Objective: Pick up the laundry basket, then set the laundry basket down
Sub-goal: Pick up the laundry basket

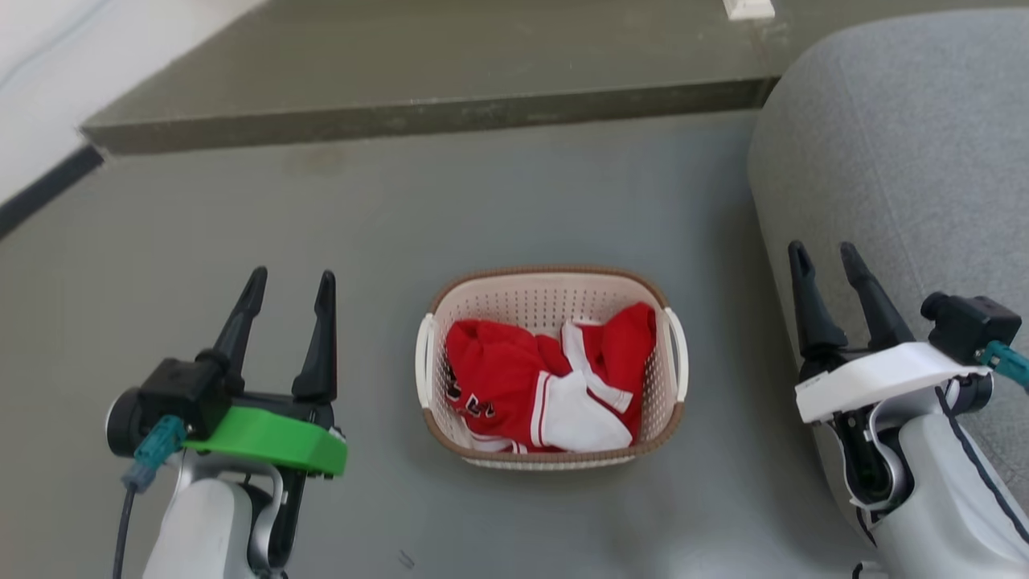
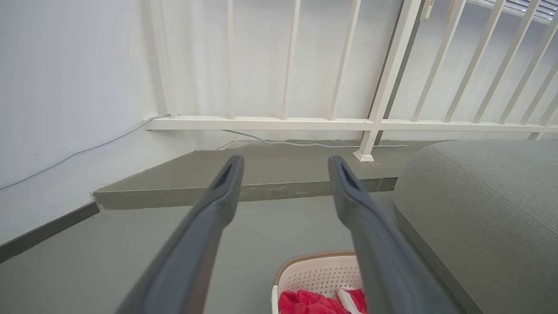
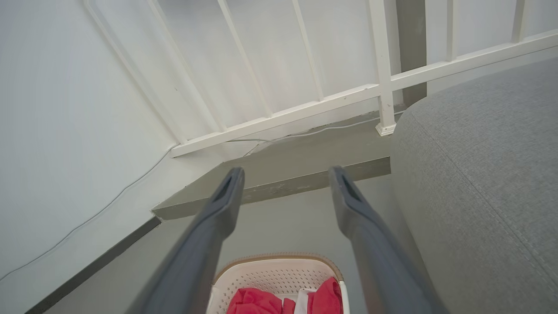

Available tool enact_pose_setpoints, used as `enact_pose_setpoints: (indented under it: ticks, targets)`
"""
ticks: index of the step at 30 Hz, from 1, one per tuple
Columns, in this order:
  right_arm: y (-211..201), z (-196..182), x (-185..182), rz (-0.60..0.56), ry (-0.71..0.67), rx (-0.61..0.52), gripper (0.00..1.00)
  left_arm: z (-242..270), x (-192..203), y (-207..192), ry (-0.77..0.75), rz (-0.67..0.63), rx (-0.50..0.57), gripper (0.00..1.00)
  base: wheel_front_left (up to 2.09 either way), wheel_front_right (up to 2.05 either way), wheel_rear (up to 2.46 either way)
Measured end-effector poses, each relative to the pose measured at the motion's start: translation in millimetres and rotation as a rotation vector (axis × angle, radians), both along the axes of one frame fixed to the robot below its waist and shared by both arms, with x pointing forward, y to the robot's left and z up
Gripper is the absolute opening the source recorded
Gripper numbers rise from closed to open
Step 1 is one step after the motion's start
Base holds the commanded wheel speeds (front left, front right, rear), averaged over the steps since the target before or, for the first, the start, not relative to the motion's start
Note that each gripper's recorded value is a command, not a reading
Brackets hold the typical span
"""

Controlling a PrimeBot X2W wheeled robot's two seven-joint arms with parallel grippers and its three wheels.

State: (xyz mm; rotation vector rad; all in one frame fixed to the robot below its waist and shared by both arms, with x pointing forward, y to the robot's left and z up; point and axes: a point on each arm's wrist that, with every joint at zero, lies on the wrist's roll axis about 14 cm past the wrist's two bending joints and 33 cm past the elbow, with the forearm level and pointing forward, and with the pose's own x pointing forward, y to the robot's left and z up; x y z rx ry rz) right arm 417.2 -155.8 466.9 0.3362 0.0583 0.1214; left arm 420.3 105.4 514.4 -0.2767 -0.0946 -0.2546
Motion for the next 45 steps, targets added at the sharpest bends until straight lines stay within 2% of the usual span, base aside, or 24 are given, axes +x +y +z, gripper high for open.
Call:
enact_pose_setpoints:
  ticks: [14,45]
  targets:
    - [-9.7,-53.9,30.2,-0.015,0.129,-0.029,1.00,-43.2,41.7,-17.3,0.092,-0.049,-0.003,1.00,0.00,0.00,0.00]
    - [0.8,-210.7,75.0,0.034,0.502,-0.064,1.00,-212.6,89.9,-50.6,0.493,-0.151,-0.010,1.00,0.00,0.00,0.00]
